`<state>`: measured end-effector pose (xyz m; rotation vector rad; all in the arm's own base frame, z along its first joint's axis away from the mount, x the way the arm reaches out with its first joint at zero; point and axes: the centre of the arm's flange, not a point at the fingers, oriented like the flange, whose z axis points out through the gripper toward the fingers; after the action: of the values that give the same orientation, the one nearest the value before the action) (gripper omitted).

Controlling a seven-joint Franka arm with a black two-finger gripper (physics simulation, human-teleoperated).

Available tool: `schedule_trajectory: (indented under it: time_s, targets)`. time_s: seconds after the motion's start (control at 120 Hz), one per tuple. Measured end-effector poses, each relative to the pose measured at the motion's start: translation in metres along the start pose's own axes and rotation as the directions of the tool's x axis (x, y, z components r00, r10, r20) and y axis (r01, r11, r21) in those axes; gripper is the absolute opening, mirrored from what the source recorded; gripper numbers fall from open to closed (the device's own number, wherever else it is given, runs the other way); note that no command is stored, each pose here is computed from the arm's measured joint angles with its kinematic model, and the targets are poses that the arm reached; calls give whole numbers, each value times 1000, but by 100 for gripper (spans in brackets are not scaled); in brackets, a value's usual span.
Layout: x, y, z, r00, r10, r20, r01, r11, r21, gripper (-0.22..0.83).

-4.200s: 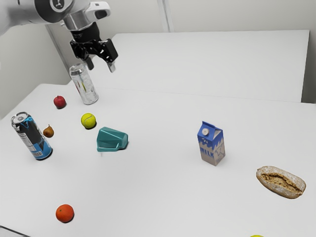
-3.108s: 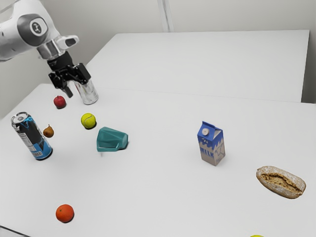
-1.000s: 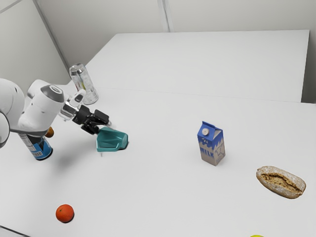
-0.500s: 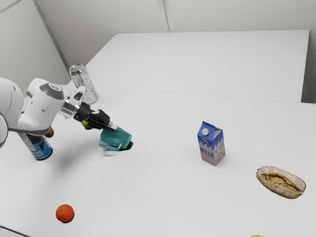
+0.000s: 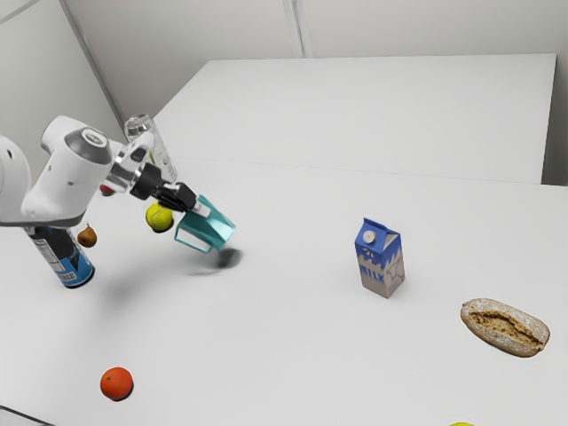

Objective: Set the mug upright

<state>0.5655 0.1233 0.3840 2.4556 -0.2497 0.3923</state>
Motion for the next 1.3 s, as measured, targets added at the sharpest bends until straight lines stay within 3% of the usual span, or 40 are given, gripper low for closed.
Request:
schedule_trajectory:
  time_s: [0.183, 0.383, 0.583, 0.858, 1.3]
  targets:
    - [5, 51, -7, 984, 114, 135, -129, 986, 108, -16]
    - [-10, 92, 6, 956, 127, 265, -181, 964, 193, -17]
    - [-23, 114, 21, 938, 91, 335, -194, 937, 290, -17]
    - [-47, 130, 44, 935, 21, 354, -177, 893, 414, -17]
    - [-67, 121, 70, 961, -60, 270, -106, 822, 560, -17]
